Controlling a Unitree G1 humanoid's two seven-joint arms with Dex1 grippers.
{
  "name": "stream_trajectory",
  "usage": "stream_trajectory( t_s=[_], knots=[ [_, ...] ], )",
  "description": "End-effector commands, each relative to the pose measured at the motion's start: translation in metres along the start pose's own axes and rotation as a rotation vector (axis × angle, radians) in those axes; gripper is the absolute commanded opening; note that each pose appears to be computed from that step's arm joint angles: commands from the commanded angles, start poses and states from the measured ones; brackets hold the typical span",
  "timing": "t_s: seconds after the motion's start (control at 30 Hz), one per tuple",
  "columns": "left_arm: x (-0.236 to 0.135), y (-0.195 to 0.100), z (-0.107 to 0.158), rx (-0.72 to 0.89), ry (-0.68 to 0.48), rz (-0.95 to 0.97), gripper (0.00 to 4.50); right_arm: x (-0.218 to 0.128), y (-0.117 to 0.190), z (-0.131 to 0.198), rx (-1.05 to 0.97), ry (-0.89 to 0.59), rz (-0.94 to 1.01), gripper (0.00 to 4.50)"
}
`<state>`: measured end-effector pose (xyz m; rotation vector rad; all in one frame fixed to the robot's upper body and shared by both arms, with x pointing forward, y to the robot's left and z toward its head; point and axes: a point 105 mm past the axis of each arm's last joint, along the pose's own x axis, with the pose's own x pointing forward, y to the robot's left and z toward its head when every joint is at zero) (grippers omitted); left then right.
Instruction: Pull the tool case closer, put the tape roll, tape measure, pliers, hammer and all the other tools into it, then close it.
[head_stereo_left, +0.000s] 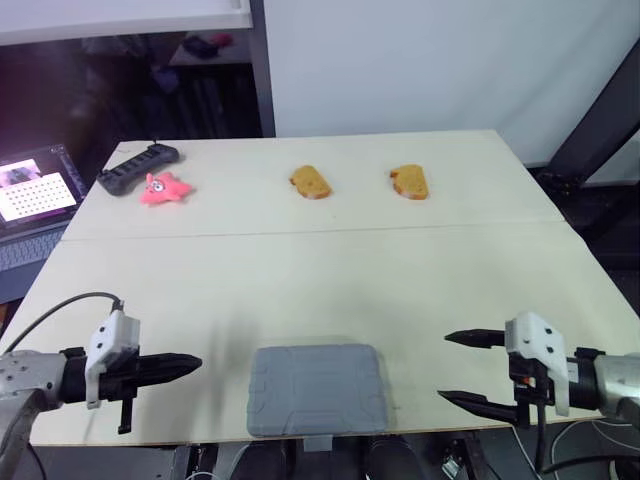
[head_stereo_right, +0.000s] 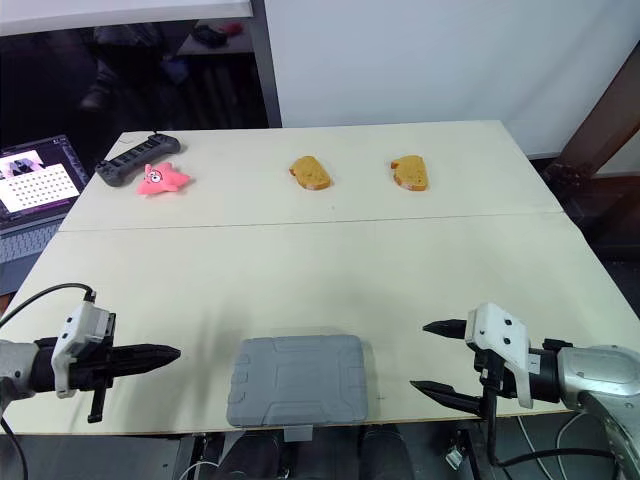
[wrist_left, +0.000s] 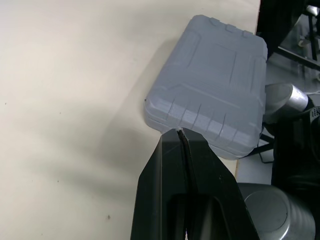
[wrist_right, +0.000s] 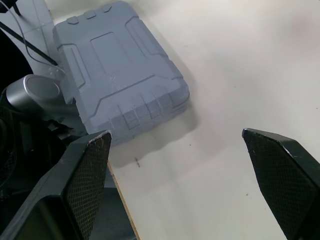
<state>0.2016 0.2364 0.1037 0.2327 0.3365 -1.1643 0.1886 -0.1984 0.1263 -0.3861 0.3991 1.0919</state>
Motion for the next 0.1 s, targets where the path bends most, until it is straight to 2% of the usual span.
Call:
stream_trajectory(
  t_s=[0.03,0.1],
  knots=[
    [-0.0032,0.0030,0.0066,0.042,-0.010,0.020,0.00,-0.0004,0.0003,0.0044,-0.030,-0.005,0.009,4.43],
    [-0.0034,0.0035,0.0067,0.043,-0.009,0.025,0.00,0.0002,0.0007,0.0052,-0.027,-0.012,0.012,4.43]
  ],
)
